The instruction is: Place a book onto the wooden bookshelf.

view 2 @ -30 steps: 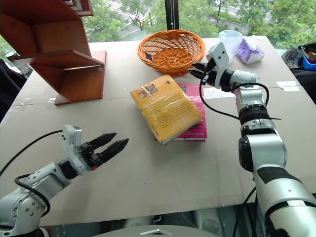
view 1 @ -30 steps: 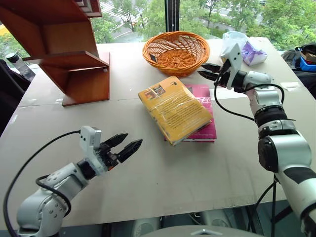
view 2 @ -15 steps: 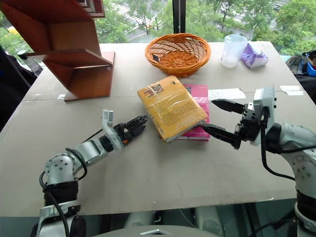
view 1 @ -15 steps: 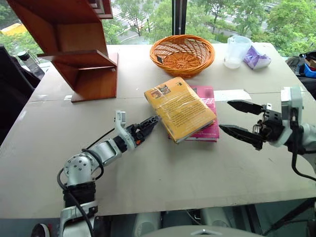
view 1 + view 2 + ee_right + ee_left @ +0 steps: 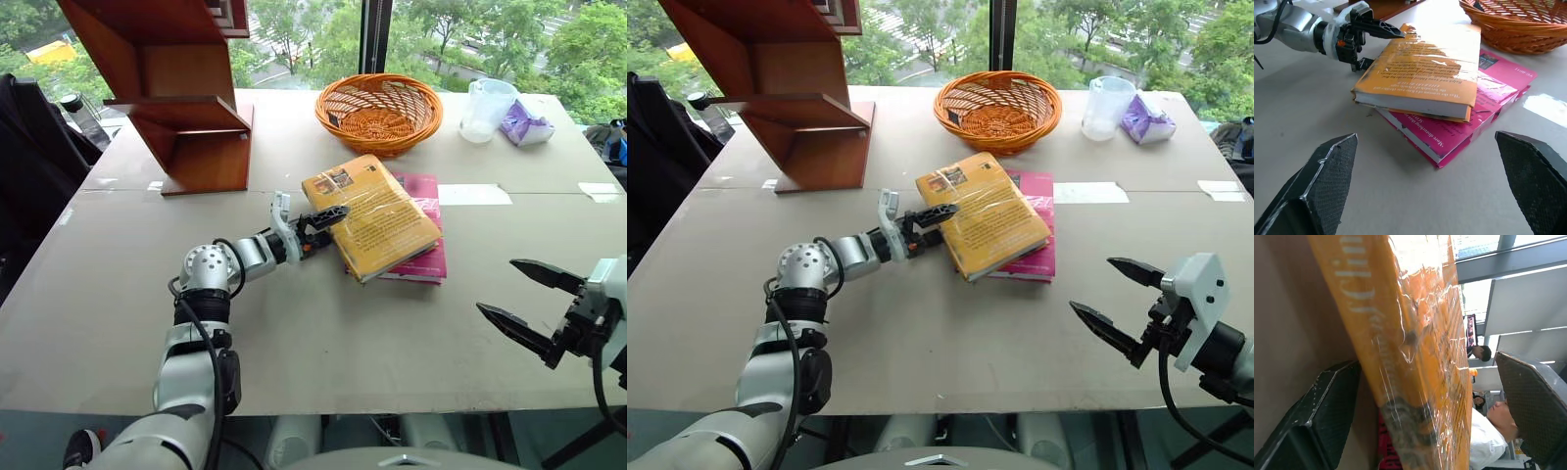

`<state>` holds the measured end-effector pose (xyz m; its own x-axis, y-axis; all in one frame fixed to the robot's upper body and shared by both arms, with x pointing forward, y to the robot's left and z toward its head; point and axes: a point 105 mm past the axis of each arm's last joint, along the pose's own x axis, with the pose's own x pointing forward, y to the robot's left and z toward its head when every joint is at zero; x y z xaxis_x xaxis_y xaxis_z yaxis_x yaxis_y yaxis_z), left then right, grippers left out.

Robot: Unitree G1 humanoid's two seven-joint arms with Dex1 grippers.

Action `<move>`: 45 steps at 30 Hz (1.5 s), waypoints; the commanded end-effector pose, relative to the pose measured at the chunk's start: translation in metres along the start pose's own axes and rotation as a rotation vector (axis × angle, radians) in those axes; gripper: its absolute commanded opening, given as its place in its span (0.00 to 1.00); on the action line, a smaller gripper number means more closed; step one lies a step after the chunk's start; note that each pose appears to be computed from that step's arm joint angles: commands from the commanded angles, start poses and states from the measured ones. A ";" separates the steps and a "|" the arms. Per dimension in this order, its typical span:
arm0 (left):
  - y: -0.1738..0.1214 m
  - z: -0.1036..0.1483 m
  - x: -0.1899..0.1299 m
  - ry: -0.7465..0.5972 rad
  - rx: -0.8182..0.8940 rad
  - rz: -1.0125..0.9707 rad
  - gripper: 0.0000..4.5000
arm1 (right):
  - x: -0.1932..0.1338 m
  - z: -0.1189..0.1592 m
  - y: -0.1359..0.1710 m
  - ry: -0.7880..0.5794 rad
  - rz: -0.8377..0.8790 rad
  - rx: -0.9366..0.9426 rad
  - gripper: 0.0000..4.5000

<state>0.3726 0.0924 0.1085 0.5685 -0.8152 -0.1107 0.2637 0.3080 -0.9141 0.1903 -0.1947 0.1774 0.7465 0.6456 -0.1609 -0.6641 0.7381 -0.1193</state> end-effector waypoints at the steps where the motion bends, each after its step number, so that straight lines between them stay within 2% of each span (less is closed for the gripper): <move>1: 0.008 -0.008 0.010 0.029 -0.029 0.021 1.00 | -0.005 0.015 0.000 -0.050 -0.031 -0.054 0.99; 4: 0.005 -0.009 0.014 0.042 -0.044 0.003 1.00 | -0.005 0.018 0.000 -0.059 -0.037 -0.056 0.99; 6: 0.006 -0.012 0.015 0.056 -0.046 0.007 0.88 | -0.003 0.020 0.001 -0.064 -0.034 -0.057 1.00; 8: 0.008 -0.017 0.016 0.080 -0.042 0.012 0.73 | 0.000 0.021 0.001 -0.068 -0.028 -0.058 1.00; 14: 0.001 -0.019 0.015 0.068 -0.067 -0.039 0.12 | 0.008 0.020 -0.002 -0.067 -0.001 -0.067 1.00; 15: -0.002 -0.016 0.014 0.047 -0.072 -0.059 0.08 | 0.010 0.021 -0.003 -0.070 0.006 -0.069 1.00; 17: -0.018 -0.006 0.010 -0.012 -0.045 -0.129 0.07 | 0.012 0.024 -0.005 -0.078 0.017 -0.074 1.00; 19: -0.049 0.013 -0.003 -0.118 0.055 -0.235 0.07 | 0.014 0.028 -0.011 -0.107 0.022 -0.067 1.00; 21: -0.069 0.020 -0.014 -0.173 0.162 -0.276 0.07 | 0.014 0.033 -0.017 -0.142 0.019 -0.051 1.00; 24: -0.115 0.023 -0.033 -0.251 0.529 -0.276 0.07 | 0.015 0.042 -0.030 -0.239 0.023 -0.010 1.00; 28: -0.177 0.034 -0.056 -0.419 1.040 -0.220 0.07 | 0.020 0.054 -0.041 -0.343 0.073 0.015 1.00; 33: -0.217 0.048 -0.080 -0.510 1.769 0.091 0.07 | 0.035 0.070 -0.049 -0.425 0.188 0.034 1.00; 36: -0.224 0.073 -0.102 -0.493 2.198 0.453 0.07 | 0.043 0.078 -0.050 -0.452 0.256 0.046 1.00; 38: -0.227 0.092 -0.122 -0.436 2.435 0.717 0.07 | 0.049 0.082 -0.050 -0.465 0.291 0.051 1.00; 41: -0.223 0.104 -0.138 -0.299 2.607 0.920 0.07 | 0.056 0.085 -0.050 -0.476 0.319 0.052 1.00; 45: -0.209 0.116 -0.152 -0.178 2.625 1.038 0.07 | 0.063 0.090 -0.048 -0.490 0.344 0.052 1.00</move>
<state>0.3258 0.2027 0.3499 0.9477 -0.2829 0.1477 -0.1373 0.0563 0.9889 0.2753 -0.1733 0.2516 0.4537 0.8502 0.2670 -0.8737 0.4834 -0.0543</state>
